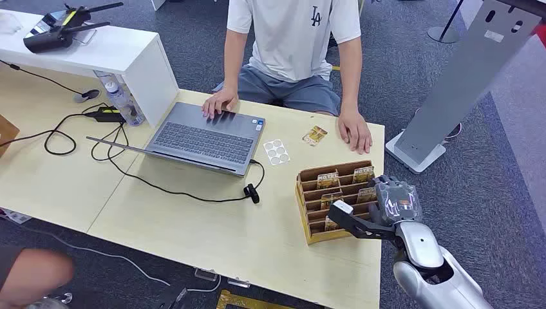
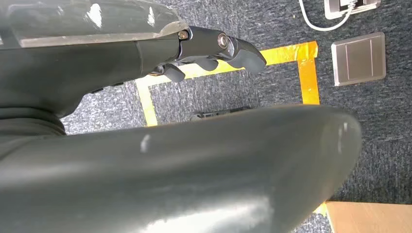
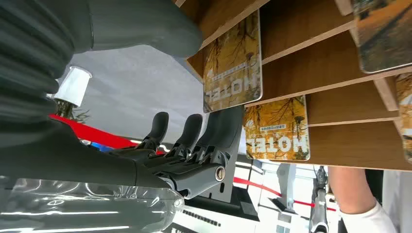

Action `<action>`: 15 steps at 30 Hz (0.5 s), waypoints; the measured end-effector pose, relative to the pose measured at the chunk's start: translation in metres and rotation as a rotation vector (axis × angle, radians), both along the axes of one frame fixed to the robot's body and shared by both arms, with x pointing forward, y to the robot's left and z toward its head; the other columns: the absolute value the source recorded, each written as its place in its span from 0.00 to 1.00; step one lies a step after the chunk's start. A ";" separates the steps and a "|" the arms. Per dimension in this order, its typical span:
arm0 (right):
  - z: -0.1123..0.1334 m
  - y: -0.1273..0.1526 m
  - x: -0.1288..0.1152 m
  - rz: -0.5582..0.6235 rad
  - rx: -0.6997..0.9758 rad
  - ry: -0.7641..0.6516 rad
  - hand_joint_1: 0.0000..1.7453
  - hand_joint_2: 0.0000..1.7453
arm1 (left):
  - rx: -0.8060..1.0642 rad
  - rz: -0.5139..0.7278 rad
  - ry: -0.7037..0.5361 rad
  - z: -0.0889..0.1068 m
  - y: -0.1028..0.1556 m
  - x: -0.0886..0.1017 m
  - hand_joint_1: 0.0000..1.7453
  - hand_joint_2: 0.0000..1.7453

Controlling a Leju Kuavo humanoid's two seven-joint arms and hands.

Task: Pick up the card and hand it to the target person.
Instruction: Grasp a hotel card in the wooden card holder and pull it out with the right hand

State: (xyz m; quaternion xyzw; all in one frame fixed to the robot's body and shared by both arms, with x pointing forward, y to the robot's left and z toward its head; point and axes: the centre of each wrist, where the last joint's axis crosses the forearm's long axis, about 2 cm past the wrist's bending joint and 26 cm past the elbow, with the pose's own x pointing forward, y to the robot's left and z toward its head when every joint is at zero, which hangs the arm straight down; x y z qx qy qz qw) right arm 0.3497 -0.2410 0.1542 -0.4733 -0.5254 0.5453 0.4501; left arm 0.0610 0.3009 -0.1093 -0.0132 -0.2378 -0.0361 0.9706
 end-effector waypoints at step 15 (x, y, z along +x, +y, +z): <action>0.000 0.004 -0.001 0.009 0.010 0.002 0.83 1.00 | -0.001 0.007 0.005 0.000 0.000 0.000 0.00 0.00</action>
